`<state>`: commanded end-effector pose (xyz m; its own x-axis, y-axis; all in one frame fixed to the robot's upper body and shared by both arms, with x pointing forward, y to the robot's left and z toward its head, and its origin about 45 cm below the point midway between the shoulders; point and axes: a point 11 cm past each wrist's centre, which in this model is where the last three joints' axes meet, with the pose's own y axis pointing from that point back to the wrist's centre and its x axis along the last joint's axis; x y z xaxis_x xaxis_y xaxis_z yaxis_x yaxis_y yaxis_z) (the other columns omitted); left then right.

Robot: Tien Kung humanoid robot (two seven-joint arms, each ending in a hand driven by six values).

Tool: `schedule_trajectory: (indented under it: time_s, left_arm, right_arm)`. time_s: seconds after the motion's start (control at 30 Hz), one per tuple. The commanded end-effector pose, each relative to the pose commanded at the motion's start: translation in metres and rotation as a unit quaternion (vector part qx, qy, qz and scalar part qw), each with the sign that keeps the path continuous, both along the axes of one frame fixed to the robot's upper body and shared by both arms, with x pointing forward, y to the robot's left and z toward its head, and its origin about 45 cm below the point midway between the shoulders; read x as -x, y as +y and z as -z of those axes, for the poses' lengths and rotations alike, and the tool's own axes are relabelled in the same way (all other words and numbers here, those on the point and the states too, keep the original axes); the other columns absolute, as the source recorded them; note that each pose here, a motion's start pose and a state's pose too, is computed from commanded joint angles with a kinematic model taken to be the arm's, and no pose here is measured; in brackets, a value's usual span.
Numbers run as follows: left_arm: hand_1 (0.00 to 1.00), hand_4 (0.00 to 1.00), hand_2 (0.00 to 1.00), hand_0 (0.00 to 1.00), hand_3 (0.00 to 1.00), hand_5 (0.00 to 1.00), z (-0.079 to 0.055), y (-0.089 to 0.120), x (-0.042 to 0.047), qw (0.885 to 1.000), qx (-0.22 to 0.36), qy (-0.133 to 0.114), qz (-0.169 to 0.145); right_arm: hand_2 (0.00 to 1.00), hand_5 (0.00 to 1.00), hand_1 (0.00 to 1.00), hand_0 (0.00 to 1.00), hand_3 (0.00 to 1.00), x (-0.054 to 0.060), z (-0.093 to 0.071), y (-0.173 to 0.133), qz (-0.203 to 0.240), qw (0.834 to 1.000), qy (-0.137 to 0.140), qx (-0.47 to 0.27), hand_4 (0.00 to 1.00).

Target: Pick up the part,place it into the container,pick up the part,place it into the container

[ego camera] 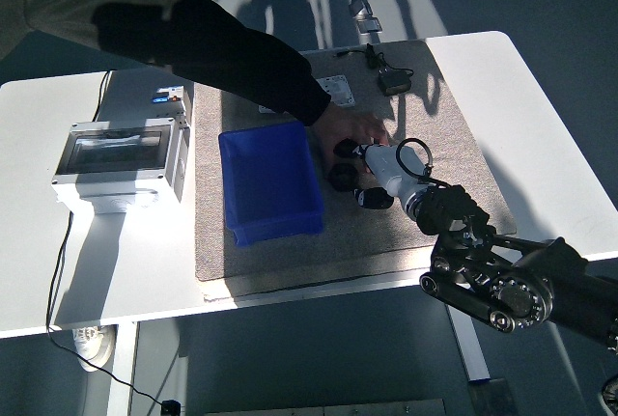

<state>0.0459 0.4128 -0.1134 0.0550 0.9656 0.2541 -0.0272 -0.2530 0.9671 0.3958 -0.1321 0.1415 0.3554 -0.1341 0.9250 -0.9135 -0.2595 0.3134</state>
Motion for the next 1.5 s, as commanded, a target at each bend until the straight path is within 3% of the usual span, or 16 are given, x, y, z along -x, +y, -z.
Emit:
schedule_trajectory:
  time_s: [0.53, 0.9, 0.93, 1.1, 1.13, 1.3, 1.33, 1.5]
  left_arm:
    - [0.725, 0.998, 0.751, 0.712, 0.677, 0.998, 0.0, -0.001, 0.0004, 1.0, 0.0, -0.002, -0.001]
    - [0.725, 0.998, 0.751, 0.711, 0.676, 0.998, 0.0, -0.001, 0.0012, 1.0, -0.001, -0.002, -0.003]
    - [0.725, 0.998, 0.751, 0.711, 0.677, 0.998, 0.0, -0.001, 0.0012, 1.0, -0.001, -0.002, -0.003]
    - [0.725, 0.998, 0.751, 0.711, 0.677, 0.998, 0.0, 0.0, 0.0002, 1.0, -0.001, -0.003, -0.002]
    - [0.725, 0.998, 0.751, 0.711, 0.677, 0.998, 0.0, 0.0, -0.0001, 1.0, -0.001, -0.004, -0.002]
    - [0.725, 0.998, 0.751, 0.711, 0.677, 0.998, 0.0, 0.0, -0.0011, 1.0, -0.001, -0.005, -0.001]
    - [0.725, 0.998, 0.751, 0.711, 0.676, 0.998, 0.0, 0.0, -0.0013, 1.0, -0.001, -0.005, -0.001]
    - [0.725, 0.998, 0.751, 0.711, 0.676, 0.998, 0.0, 0.0, -0.002, 1.0, -0.001, -0.005, 0.0]
  right_arm:
    - [0.922, 0.4, 0.791, 0.598, 0.998, 0.004, 0.007, 0.003, -0.005, 1.0, 0.015, 0.016, 0.989]
    - [0.891, 0.402, 0.778, 0.59, 0.998, -0.003, 0.002, -0.015, 0.018, 0.999, 0.009, 0.049, 0.987]
    - [0.803, 0.273, 0.691, 0.563, 0.871, -0.004, 0.002, -0.017, 0.02, 0.998, 0.01, 0.052, 0.794]
    - [0.803, 0.273, 0.691, 0.563, 0.871, -0.004, 0.002, -0.02, 0.025, 0.998, 0.015, 0.061, 0.794]
    - [0.68, 0.193, 0.566, 0.498, 0.688, -0.003, 0.003, -0.02, 0.024, 0.998, 0.017, 0.063, 0.611]
    - [0.68, 0.193, 0.566, 0.498, 0.688, 0.0, 0.007, -0.017, 0.016, 0.997, 0.022, 0.073, 0.611]
    - [0.575, 0.097, 0.48, 0.458, 0.633, 0.001, 0.007, -0.017, 0.015, 0.997, 0.022, 0.075, 0.368]
    - [0.575, 0.097, 0.48, 0.458, 0.633, 0.002, 0.009, -0.015, 0.008, 0.997, 0.016, 0.076, 0.368]
